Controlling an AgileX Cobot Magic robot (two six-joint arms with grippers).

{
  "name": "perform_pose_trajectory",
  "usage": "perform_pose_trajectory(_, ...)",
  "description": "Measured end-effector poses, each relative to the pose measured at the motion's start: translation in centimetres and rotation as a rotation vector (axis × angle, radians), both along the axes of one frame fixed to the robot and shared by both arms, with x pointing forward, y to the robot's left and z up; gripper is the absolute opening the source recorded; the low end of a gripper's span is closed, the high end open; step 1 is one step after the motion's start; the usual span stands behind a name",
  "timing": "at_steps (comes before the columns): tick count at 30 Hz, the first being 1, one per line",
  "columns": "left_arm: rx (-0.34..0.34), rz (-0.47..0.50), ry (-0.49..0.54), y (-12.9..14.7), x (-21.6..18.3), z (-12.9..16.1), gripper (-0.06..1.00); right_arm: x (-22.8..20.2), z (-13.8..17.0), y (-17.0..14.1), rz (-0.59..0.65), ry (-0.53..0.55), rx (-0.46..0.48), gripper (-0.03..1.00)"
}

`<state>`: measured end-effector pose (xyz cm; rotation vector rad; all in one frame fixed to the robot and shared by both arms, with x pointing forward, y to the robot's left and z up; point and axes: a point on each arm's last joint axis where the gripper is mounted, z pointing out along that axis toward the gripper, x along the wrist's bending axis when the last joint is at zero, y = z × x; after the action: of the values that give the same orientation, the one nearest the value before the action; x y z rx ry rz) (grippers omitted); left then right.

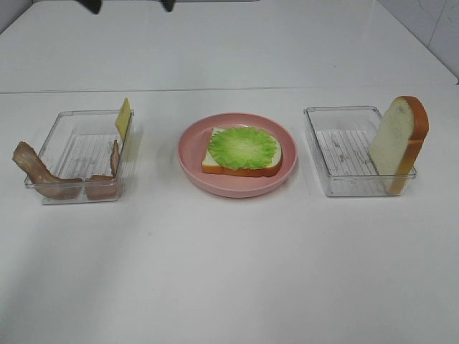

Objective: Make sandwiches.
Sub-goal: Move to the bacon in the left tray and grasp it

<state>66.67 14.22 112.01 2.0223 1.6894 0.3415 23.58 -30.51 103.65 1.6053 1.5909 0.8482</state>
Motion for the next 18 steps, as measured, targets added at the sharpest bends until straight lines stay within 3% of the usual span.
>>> perform_pose_trajectory(1,0.0,0.0,0.0,0.0,0.0,0.0,0.99,0.0,0.0,0.0,0.0,0.0,0.0,0.8)
perform_pose_trajectory(2,0.021,0.056,0.041,2.7,-0.7,-0.3,0.99,0.0,0.0,0.0,0.0,0.0,0.0,0.8)
perform_pose_trajectory(3,0.021,0.056,0.041,2.7,-0.7,-0.3,0.99,0.0,0.0,0.0,0.0,0.0,0.0,0.8)
perform_pose_trajectory(5,0.03,0.133,0.085,6.3,-1.6,-0.5,0.99,0.0,0.0,0.0,0.0,0.0,0.0,0.8)
perform_pose_trajectory(7,0.035,0.155,0.103,7.3,-1.9,-0.9,0.99,0.0,0.0,0.0,0.0,0.0,0.0,0.8)
perform_pose_trajectory(8,0.043,0.202,0.141,9.4,-2.4,-1.6,0.99,0.0,0.0,0.0,0.0,0.0,0.0,0.8)
perform_pose_trajectory(12,0.058,0.264,0.226,12.2,-3.3,-3.7,0.99,0.0,0.0,0.0,0.0,0.0,0.0,0.8)
perform_pose_trajectory(18,0.09,0.273,0.342,13.8,-3.9,-6.9,0.99,0.0,0.0,0.0,0.0,0.0,0.0,0.8)
